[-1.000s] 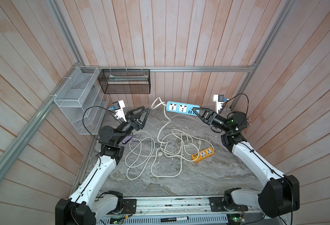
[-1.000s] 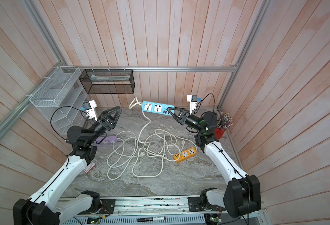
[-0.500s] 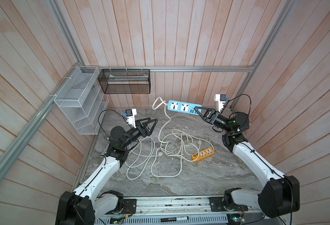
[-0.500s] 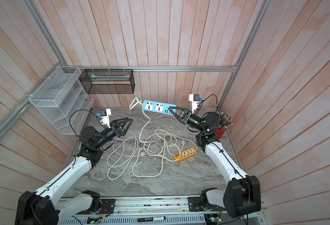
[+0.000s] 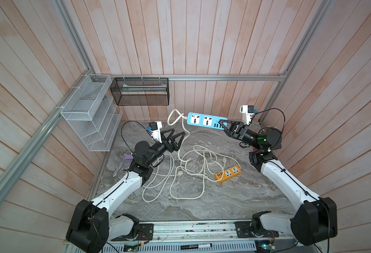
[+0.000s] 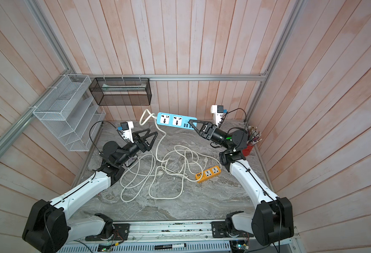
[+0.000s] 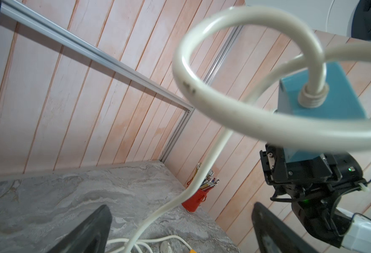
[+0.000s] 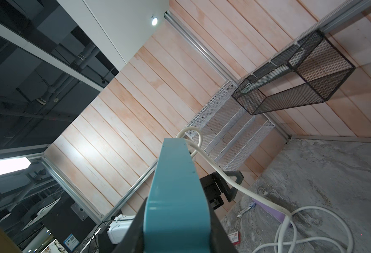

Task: Unwrap the cord wrapped around the power strip
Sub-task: Unwrap the power cord from the power strip.

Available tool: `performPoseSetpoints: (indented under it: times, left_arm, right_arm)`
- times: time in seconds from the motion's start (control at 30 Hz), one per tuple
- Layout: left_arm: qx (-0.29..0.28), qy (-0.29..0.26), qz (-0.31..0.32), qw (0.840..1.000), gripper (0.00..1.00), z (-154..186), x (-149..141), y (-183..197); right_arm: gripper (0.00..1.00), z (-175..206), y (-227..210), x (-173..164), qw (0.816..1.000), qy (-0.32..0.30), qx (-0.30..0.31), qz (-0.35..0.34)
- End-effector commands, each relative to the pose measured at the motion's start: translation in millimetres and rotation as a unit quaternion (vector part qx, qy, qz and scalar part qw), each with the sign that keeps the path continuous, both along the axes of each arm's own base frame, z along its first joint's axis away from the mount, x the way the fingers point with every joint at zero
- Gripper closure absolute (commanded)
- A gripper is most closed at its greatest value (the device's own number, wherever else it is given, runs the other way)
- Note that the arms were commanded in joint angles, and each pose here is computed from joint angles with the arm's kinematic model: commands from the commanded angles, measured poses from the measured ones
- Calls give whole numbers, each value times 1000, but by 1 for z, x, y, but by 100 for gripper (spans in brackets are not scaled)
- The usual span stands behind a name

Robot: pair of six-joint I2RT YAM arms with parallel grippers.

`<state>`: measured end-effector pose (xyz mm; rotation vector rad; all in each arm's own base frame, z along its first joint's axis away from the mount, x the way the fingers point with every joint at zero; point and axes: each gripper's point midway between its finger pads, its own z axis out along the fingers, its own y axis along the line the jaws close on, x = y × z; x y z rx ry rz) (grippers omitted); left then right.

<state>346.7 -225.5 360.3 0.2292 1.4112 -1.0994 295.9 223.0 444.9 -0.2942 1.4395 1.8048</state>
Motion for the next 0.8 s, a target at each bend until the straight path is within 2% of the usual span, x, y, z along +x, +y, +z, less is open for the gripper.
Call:
performPoseSetpoints:
  times: [0.0, 0.1, 0.17, 0.23, 0.3, 0.33, 0.4, 0.6, 0.7, 0.73, 0.77]
  left_arm:
    - [-13, -70, 15, 997, 0, 31, -2, 0]
    - [-3, -88, 12, 996, 0, 33, -5, -9]
    - [3, -92, 12, 996, 6, 31, -6, -15]
    - [5, -96, 10, 995, 21, 29, -5, -18]
    - [1, -96, 12, 995, 44, 28, -2, -18]
    - [-1, -98, 13, 995, 50, 28, -2, -18]
    - [-5, -101, 16, 995, 53, 30, 0, -18]
    - [-1, -105, 20, 994, 83, 34, 8, -21]
    - [0, -107, 23, 994, 85, 35, 9, -21]
    - [1, -108, 24, 994, 82, 35, 10, -21]
    - [3, -107, 24, 994, 76, 35, 10, -21]
  right_arm:
    - [100, 18, -4, -16, 999, -27, 26, 8]
    - [100, 17, -3, -15, 999, -10, 41, 21]
    - [100, 20, -3, -15, 998, -9, 50, 29]
    - [100, 22, -3, -16, 998, -10, 54, 33]
    - [100, 25, 0, -17, 998, -10, 56, 38]
    - [100, 25, 0, -17, 998, -8, 57, 40]
    - [100, 23, 2, -17, 997, -1, 61, 46]
    - [100, 16, 4, -17, 995, 17, 73, 61]
    - [100, 12, 5, -16, 995, 25, 72, 64]
    - [100, 11, 5, -16, 995, 27, 72, 64]
    - [100, 10, 5, -15, 995, 30, 72, 64]
